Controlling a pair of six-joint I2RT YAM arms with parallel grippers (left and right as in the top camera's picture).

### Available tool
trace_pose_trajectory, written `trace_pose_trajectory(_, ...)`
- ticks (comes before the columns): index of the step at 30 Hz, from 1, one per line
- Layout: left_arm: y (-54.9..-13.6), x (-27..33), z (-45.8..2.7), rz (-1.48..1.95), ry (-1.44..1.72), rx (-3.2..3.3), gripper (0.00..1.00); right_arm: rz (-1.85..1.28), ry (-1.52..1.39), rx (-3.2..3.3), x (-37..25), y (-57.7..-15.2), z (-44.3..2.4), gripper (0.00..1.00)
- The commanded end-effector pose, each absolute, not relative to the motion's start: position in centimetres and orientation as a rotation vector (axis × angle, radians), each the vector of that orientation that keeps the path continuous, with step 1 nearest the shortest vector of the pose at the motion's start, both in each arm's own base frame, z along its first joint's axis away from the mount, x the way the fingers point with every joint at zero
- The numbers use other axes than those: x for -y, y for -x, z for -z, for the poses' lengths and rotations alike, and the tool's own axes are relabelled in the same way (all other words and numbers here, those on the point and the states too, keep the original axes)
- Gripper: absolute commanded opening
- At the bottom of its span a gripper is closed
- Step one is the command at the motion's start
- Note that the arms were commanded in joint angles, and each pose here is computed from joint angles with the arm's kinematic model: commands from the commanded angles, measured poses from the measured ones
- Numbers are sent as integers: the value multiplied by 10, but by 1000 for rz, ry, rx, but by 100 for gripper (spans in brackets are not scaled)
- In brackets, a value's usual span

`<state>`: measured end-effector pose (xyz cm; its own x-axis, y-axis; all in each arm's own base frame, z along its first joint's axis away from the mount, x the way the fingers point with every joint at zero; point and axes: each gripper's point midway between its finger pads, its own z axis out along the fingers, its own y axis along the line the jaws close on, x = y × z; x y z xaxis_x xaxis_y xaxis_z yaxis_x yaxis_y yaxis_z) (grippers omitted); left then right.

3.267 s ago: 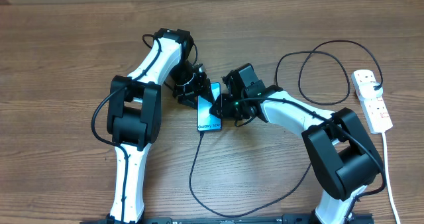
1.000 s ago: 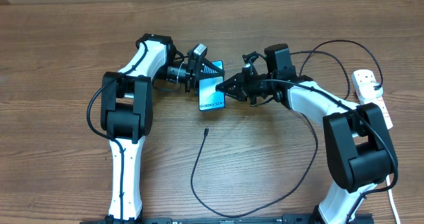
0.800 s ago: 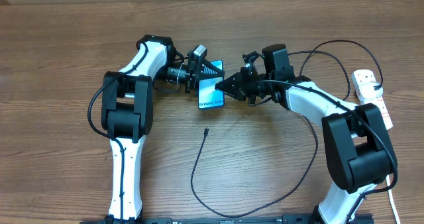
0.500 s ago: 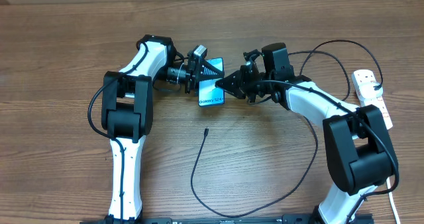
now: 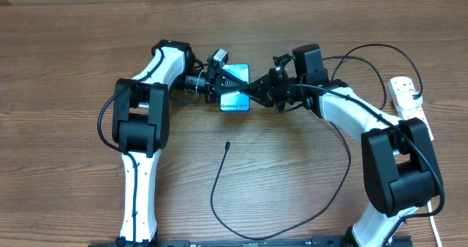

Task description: Plug charger to phone and switch on socket

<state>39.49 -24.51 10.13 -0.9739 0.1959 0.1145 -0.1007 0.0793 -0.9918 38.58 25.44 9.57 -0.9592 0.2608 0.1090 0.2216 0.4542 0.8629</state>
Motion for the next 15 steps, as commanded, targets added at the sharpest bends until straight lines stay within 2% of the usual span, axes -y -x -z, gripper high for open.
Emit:
trace_pose_trajectory(1,-391,258,-119,-2017,103,2090,4,-1306,-509,-2707,-239,-389,-55,4)
trace_pose_trajectory(12,-393,255,-117,-2017,108,2104,4,-1283,-556,-2766,-236,-378,-48,4)
trace_pose_trajectory(15,-395,251,-117,-2023,97,2108,4,-1275,-573,-2788,-235,-374,-45,10)
